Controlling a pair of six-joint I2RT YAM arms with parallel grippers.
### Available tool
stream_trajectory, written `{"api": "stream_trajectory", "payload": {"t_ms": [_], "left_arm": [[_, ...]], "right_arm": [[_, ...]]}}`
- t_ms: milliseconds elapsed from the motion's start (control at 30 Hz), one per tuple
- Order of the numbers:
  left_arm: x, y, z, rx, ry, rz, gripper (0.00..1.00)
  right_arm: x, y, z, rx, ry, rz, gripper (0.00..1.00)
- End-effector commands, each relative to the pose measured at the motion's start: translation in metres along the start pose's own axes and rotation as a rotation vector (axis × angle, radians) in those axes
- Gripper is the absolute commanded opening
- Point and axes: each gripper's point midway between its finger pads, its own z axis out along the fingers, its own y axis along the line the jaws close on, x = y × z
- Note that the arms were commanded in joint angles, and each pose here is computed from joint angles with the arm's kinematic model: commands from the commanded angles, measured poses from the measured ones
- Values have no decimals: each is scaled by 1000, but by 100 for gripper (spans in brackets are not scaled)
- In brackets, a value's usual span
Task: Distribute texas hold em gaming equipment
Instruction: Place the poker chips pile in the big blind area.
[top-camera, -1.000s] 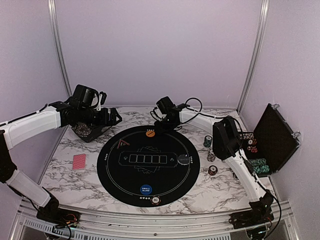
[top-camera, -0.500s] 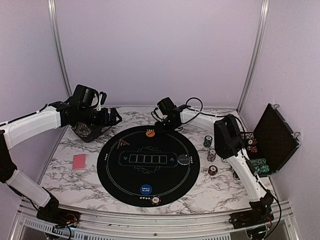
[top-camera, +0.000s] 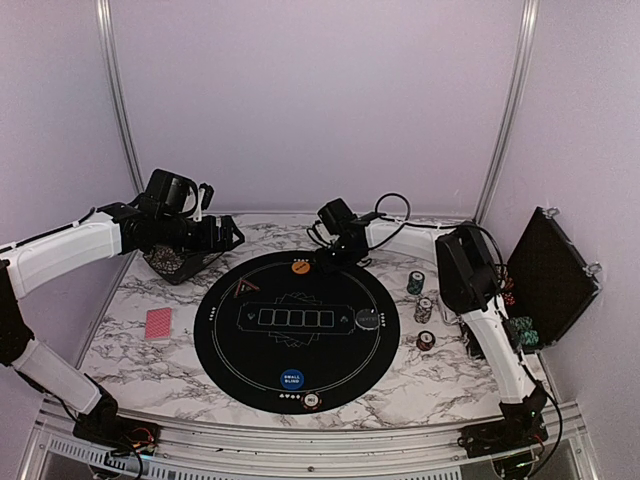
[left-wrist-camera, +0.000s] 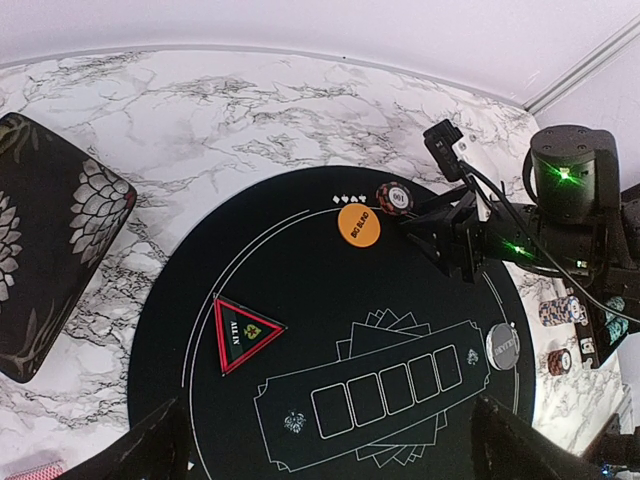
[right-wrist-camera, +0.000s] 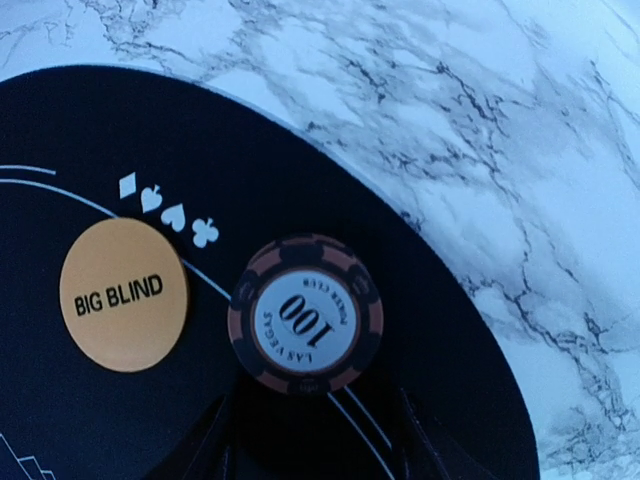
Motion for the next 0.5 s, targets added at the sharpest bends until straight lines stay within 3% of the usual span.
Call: {"api": "stream_trajectory", "payload": {"t_ms": [0, 467], "left_arm": [[-2, 0, -3, 13, -16, 4, 99], [-1, 0, -1, 14, -12, -3, 99]], "right_arm": [[22, 4, -16, 10, 57, 13, 51], [19, 12, -100, 11, 11, 10, 51]]}}
